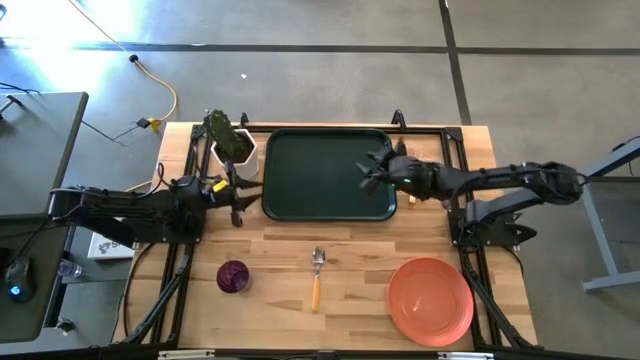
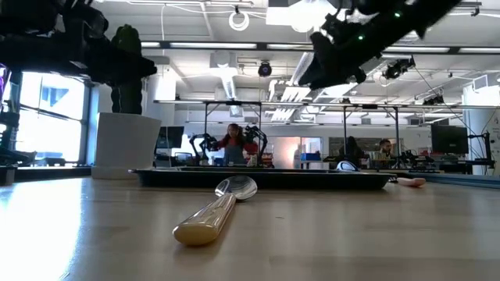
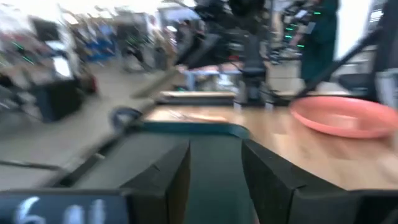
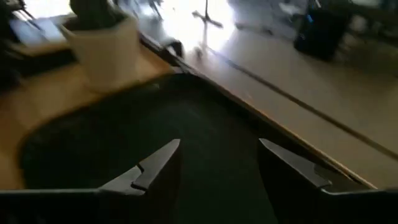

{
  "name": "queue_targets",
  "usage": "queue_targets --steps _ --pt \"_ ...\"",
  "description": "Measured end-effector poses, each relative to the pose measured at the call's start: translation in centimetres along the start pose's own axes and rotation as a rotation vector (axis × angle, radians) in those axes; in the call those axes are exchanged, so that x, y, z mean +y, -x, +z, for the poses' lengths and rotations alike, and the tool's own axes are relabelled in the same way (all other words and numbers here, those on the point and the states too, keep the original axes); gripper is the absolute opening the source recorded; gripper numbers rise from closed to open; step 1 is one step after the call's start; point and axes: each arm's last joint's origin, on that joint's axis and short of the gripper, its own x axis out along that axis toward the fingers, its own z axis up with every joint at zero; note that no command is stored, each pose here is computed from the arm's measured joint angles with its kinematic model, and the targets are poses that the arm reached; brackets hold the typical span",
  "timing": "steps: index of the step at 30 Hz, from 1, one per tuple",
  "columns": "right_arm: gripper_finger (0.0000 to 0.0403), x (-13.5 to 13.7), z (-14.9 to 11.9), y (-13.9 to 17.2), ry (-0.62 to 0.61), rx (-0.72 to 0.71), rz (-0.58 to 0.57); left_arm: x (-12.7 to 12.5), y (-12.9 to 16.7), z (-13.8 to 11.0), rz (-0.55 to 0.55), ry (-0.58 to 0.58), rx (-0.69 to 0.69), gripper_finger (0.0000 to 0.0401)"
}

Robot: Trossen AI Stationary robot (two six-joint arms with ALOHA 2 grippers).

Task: Pick and place plate/cup/fork/spoon on tray
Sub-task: Put the orange plate on the dark green tray

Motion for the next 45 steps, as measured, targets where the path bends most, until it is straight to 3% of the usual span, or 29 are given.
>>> queue_targets --steps 4,11,15,18,23,31,38,45 --pt "0.0201 0.4 0.9 -0.1 0.049 0.121 -0.195 -1.0 -0.3 -0.6 -0.063 0.073 0.053 0.0151" --pt "0.0201 0.7 1.3 0.4 0.022 0.215 -0.199 -2.4 -1.4 0.7 -0.086 0.090 0.030 0.0152" --pt "0.0201 0.1 0.5 1.0 0.018 0.239 -0.332 -3.2 -3.5 2.4 -0.101 0.073 0.063 0.0152" --pt "0.0201 -0.8 -0.6 1.2 -0.040 0.279 -0.431 -3.7 -5.8 3.3 -0.055 0.072 0.103 0.0152" --pt "0.0201 -1.9 -3.7 1.7 -0.115 0.452 -0.487 -4.1 -9.8 3.7 0.068 0.059 0.170 0.0152" --pt "0.0201 -2.4 -8.8 4.4 -0.182 0.565 -0.651 -4.2 -15.4 3.7 0.089 0.158 0.243 0.0152" --pt "0.0201 -1.0 -12.2 5.6 -0.266 0.491 -0.584 -5.0 -17.2 1.7 0.070 0.180 0.415 0.0152" --pt "0.0201 0.5 -12.4 6.0 -0.285 0.436 -0.479 -6.8 -15.3 0.6 -0.095 0.278 0.725 0.0152"
